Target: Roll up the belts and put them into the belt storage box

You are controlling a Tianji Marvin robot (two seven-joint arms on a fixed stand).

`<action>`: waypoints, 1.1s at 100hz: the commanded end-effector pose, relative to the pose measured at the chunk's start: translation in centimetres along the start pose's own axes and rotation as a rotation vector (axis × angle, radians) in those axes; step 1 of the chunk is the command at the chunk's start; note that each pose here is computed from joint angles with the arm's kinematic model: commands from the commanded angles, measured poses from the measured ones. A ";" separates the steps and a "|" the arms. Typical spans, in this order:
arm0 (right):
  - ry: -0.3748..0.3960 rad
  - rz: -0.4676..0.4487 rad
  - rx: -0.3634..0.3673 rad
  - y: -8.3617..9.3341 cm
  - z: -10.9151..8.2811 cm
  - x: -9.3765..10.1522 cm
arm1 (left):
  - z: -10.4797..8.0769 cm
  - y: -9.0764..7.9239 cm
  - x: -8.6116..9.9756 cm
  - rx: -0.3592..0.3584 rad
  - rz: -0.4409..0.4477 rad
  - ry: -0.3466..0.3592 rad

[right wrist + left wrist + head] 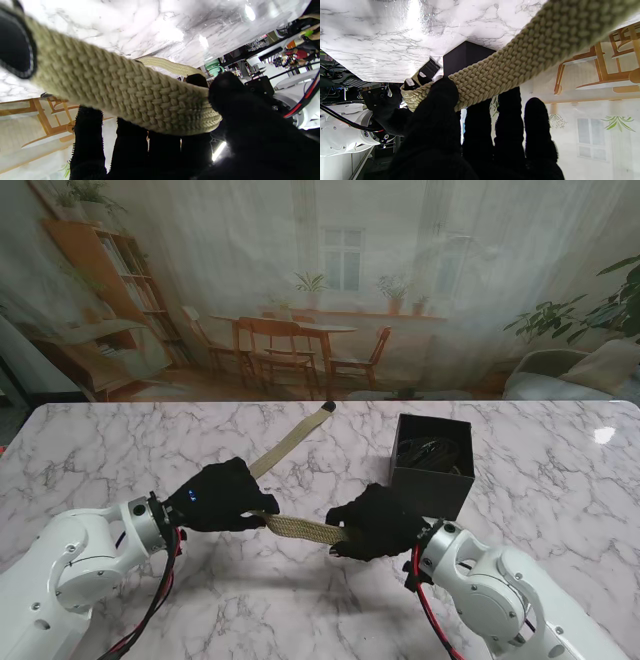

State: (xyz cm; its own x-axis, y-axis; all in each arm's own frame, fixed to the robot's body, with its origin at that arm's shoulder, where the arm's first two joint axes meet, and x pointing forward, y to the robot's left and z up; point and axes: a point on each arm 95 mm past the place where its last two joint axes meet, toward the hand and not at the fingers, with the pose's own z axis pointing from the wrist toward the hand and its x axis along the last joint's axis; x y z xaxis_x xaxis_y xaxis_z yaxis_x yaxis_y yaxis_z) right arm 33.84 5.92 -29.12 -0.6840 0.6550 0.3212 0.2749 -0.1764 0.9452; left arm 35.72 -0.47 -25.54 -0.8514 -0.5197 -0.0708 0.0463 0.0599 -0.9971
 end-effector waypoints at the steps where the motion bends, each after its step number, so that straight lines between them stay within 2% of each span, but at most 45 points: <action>1: -0.004 -0.016 0.016 -0.6 -1.0 -0.1 | -0.1 0.9 -0.3 -0.037 -0.006 -0.013; 28: -0.013 -0.174 0.069 -1.2 -3.5 -0.9 | 0.2 3.0 -1.1 -0.104 -0.077 -0.041; 51: -0.112 -0.275 0.099 -3.0 -4.8 -3.0 | 0.2 5.3 -1.5 -0.180 -0.122 -0.071; 77: -0.180 -0.288 0.123 -4.8 -5.4 -4.3 | -0.6 7.3 -2.7 -0.290 -0.120 -0.104; 84: -0.189 -0.292 0.123 -5.0 -5.4 -4.5 | -0.8 7.6 -3.0 -0.338 -0.159 -0.107; 96: -0.202 -0.298 0.117 -5.0 -5.7 -4.7 | -1.3 8.0 -3.9 -0.408 -0.114 -0.106; 110: -0.211 -0.305 0.110 -5.0 -6.0 -4.9 | -1.4 8.8 -4.6 -0.442 -0.123 -0.112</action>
State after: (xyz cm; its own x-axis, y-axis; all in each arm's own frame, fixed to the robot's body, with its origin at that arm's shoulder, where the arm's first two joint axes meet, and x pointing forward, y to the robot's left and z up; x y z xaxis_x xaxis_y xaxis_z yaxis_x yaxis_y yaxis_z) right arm 32.05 -0.52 -34.73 -0.6016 0.7988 -0.0009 0.1536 0.1168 0.9812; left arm 39.10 3.13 -33.61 -0.7827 -0.6223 -0.0076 -0.2585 0.3361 -0.9057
